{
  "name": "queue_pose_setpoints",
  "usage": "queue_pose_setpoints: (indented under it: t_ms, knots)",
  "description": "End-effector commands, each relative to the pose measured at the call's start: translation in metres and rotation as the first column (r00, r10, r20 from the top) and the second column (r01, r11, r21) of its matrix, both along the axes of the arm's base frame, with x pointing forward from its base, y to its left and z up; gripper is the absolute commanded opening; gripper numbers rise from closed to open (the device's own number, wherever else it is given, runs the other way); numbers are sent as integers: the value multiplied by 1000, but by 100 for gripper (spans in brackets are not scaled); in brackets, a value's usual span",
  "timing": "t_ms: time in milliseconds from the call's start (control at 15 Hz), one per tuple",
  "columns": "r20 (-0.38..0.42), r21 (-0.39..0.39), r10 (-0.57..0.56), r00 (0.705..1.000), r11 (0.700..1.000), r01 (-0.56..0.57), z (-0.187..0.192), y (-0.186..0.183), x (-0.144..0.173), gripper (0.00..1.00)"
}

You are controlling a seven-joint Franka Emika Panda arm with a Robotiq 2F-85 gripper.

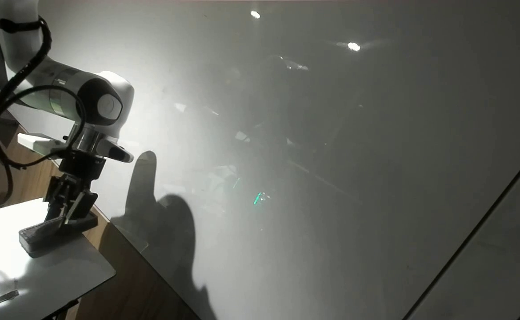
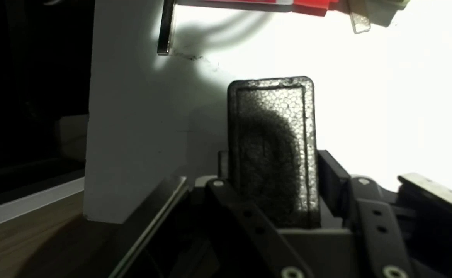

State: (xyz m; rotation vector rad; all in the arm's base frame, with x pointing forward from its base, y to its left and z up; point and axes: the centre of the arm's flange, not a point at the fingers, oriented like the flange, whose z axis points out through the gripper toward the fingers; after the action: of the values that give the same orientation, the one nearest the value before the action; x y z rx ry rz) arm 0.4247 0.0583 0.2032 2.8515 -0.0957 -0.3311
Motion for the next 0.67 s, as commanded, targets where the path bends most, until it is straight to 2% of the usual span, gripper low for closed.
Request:
queue_pose_setpoints:
  t_ms: [0,333,400,600]
  knots:
    - [-15,-9,-36,999,999,36,0,3,-4,30]
    - [-26,-7,-44,999,999,44,-6,3,-6,30]
    - [-28,-8,-46,999,999,45,-7,3,-6,73]
    - [-33,-7,-44,998,999,44,-9,2,-6,94]
